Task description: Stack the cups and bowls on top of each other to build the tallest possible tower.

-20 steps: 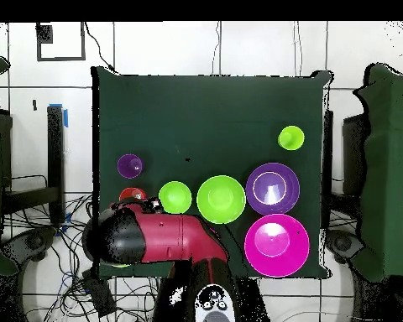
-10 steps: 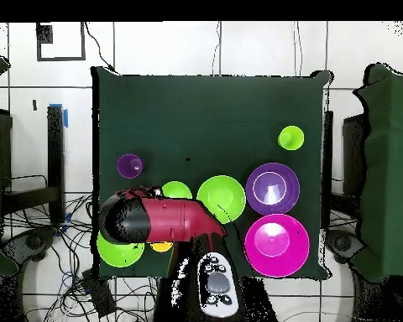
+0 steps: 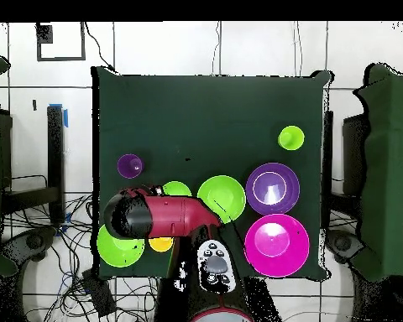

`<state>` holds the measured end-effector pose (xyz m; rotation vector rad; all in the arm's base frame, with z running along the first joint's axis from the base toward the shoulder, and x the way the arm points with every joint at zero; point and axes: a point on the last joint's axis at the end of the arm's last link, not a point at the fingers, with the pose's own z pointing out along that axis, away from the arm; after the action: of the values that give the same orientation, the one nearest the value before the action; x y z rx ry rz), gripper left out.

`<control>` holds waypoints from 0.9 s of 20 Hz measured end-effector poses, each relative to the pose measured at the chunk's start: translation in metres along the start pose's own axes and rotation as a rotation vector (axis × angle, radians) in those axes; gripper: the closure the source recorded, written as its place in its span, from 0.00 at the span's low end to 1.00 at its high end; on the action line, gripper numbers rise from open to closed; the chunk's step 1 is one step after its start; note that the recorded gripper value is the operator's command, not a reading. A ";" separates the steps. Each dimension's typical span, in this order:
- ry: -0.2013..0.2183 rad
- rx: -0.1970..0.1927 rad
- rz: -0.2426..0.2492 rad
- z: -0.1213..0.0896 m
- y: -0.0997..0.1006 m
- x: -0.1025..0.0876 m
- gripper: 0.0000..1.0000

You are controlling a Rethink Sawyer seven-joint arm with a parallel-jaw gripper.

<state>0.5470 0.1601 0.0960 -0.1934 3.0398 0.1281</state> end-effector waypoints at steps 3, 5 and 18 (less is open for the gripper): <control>-0.003 0.001 -0.001 -0.001 0.000 -0.001 0.00; -0.006 0.001 -0.002 -0.003 0.000 -0.002 0.00; -0.026 0.014 -0.005 -0.011 -0.011 -0.006 0.00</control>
<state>0.5529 0.1491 0.1067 -0.1968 3.0132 0.1088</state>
